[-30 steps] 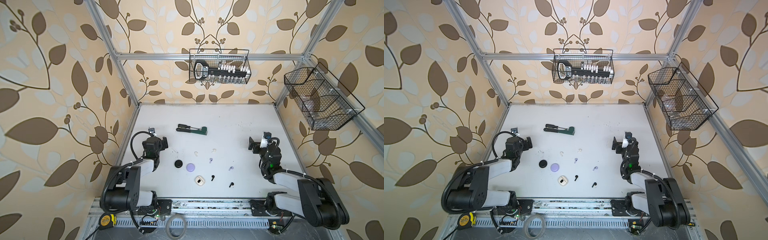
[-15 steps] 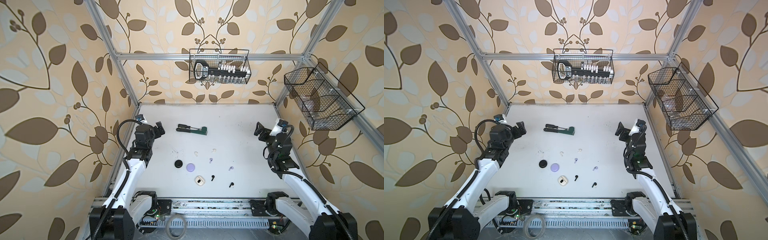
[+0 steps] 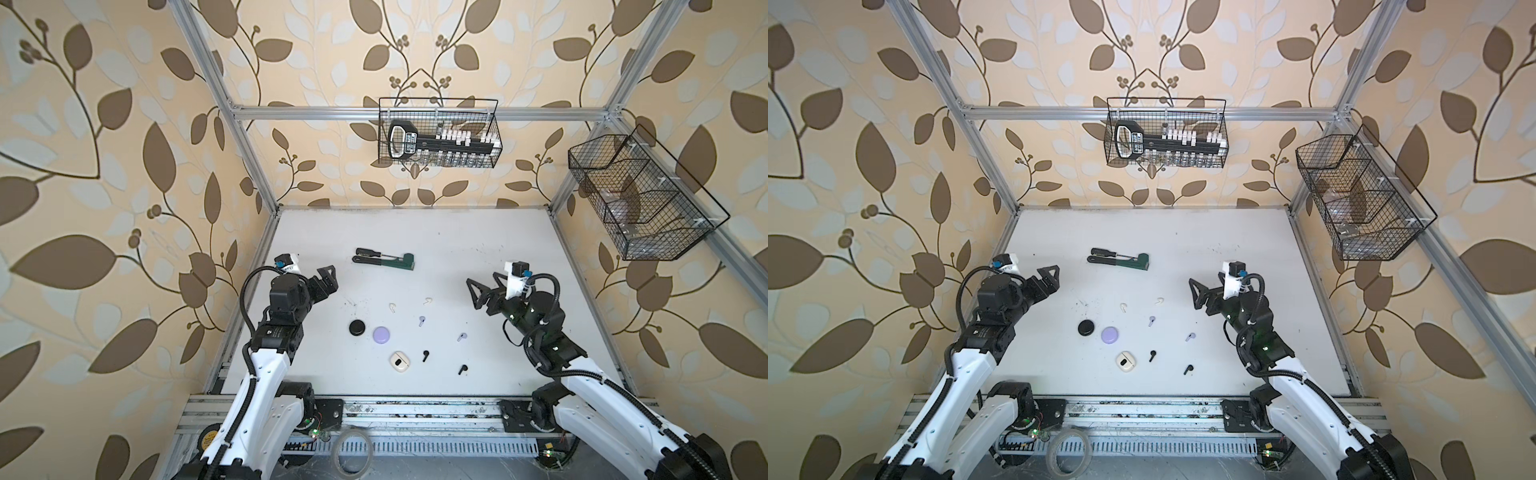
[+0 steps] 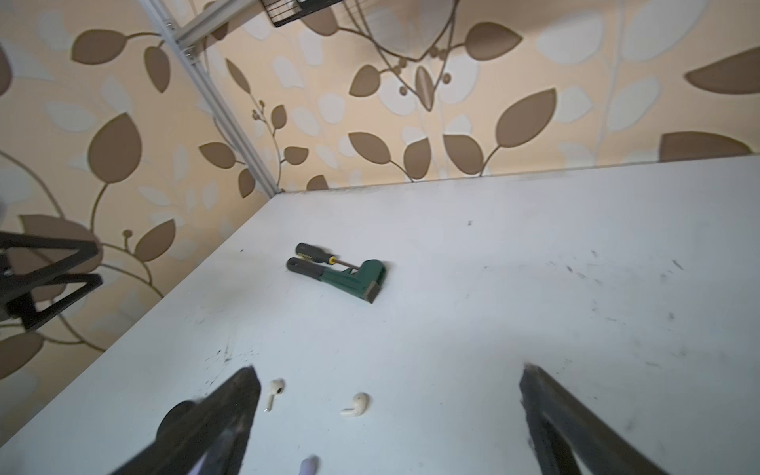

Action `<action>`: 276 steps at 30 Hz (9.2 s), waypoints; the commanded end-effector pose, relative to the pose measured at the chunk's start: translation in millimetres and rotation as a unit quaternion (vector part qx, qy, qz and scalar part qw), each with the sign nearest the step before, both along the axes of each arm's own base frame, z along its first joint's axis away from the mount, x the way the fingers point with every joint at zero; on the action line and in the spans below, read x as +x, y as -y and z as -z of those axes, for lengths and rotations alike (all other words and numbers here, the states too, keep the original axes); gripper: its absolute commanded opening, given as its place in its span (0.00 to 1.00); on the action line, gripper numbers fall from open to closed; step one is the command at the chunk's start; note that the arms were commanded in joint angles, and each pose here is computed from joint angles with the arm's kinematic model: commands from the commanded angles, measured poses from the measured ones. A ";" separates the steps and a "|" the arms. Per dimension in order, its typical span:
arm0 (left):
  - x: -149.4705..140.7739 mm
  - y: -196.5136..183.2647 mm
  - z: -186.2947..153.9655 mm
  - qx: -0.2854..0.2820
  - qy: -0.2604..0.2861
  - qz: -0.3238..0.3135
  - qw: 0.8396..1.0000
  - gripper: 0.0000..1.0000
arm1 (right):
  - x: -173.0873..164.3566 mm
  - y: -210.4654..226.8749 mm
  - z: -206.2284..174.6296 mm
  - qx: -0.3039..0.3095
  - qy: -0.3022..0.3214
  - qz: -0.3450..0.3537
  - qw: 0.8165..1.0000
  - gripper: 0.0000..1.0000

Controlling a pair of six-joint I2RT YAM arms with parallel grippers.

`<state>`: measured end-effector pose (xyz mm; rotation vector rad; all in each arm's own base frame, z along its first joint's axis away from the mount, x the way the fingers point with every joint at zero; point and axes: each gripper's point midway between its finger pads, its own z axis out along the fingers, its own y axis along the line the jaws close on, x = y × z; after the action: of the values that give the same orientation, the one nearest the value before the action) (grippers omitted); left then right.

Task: Insert wireless bluetooth earbuds into charging case
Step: Pick up the charging case from the bottom-center of the table, then pass the charging case.

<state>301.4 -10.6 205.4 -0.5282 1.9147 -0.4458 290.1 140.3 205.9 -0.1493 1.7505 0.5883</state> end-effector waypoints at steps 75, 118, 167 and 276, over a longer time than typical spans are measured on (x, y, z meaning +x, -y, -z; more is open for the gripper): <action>-13.7 21.3 -33.3 -0.065 0.021 0.040 0.997 0.99 | -146.1 -222.1 194.9 -0.250 -0.167 -0.238 0.924 0.64; -14.6 52.3 -45.3 -0.089 0.062 0.133 0.985 0.99 | -90.7 -231.8 111.5 -0.216 -0.008 -0.262 0.940 0.28; -68.3 211.1 -54.6 -0.075 0.088 0.495 0.861 0.79 | -74.7 -134.4 -13.5 -0.310 0.297 -0.196 0.882 0.08; -92.0 219.7 -51.9 0.037 0.194 0.492 0.848 0.00 | -103.5 -148.3 -62.8 -0.178 0.328 -0.232 0.898 0.62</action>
<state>200.4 -238.9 242.4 0.6426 1.7855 -1.1393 187.7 297.5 269.0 -0.9875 1.0814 0.4154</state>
